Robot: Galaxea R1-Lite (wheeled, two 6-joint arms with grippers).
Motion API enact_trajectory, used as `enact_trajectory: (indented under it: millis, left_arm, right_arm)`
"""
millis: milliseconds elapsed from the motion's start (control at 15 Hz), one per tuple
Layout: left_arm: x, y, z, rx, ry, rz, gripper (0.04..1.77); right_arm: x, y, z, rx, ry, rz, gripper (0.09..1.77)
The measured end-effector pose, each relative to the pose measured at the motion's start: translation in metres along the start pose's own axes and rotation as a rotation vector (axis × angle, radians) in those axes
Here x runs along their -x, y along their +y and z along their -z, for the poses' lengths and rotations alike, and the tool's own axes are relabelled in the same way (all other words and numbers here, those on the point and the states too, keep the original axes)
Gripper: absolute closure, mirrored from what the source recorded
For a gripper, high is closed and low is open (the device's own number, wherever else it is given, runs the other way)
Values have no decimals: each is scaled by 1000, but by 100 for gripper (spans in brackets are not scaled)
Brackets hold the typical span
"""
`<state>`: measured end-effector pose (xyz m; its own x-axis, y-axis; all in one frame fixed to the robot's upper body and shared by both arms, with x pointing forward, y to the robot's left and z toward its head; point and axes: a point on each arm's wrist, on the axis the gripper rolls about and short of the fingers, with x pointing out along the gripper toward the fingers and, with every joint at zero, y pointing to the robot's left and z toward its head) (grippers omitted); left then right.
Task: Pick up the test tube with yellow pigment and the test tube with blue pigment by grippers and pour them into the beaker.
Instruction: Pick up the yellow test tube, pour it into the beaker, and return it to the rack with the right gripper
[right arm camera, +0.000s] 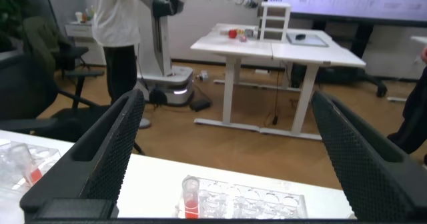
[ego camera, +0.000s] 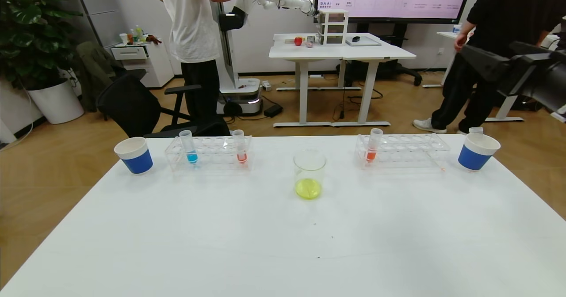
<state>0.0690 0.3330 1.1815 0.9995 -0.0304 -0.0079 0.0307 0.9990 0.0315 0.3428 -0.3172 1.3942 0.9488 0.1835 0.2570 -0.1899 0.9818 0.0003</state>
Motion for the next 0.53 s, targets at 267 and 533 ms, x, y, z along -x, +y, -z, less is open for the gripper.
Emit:
enact_trajectory:
  millis: [267,533]
  left_arm:
    - [0,0,0,0,0,0,7]
    - [0,0,0,0,0,0,7]
  right_arm:
    - [91,10,-49,28,-128,9,12]
    - [190,25,-68,110,-202,11,12]
